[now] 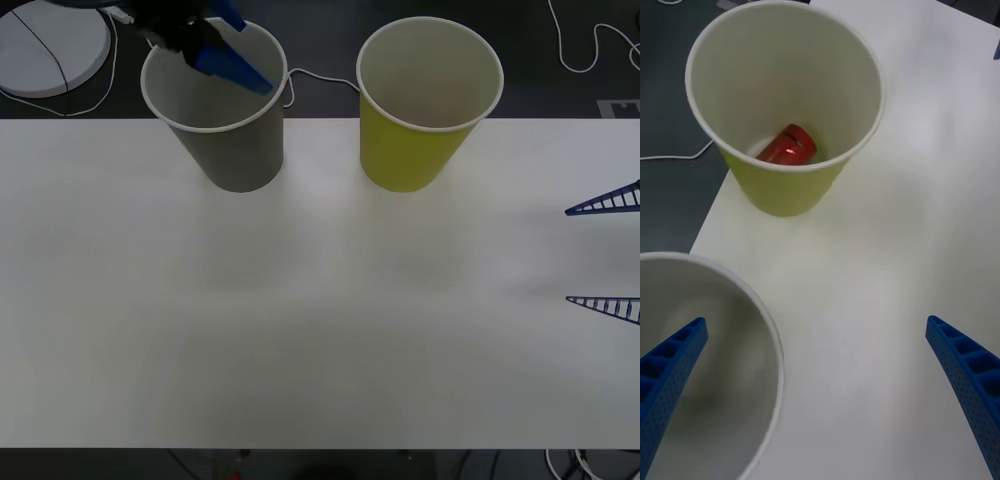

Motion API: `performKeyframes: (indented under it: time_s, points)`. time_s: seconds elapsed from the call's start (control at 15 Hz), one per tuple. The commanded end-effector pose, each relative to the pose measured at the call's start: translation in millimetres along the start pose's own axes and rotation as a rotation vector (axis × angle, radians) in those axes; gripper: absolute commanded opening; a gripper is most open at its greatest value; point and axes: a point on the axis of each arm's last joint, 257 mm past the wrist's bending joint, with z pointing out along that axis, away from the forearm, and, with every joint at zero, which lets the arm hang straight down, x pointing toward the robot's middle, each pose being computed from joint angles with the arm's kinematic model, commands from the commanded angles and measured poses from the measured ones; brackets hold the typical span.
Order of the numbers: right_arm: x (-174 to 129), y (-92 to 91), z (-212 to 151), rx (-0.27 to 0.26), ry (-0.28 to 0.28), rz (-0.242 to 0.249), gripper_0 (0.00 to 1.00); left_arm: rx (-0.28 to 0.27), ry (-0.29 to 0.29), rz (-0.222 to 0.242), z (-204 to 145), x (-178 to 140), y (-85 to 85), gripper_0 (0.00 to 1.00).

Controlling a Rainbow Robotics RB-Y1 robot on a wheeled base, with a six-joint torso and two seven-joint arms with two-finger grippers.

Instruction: Put the can into the green bin and the plastic bottle into the gray bin

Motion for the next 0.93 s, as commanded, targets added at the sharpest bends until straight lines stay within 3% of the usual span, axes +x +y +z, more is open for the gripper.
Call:
performKeyframes:
  time_s: [0.07, 0.33, 0.93]
  points:
    - [0, 0.0, 0, 0.000, 0.000, 0.000, 1.00, -0.019, -0.002, 0.027, -12, 34, -9.7, 1.00]
    - [0, 0.0, 0, 0.000, 0.000, 0.000, 1.00, -0.013, 0.027, 0.104, -24, 89, -28.6, 1.00]
    - [0, 0.0, 0, 0.000, 0.000, 0.000, 1.00, 0.061, 0.010, 0.282, -22, 196, -79.1, 1.00]
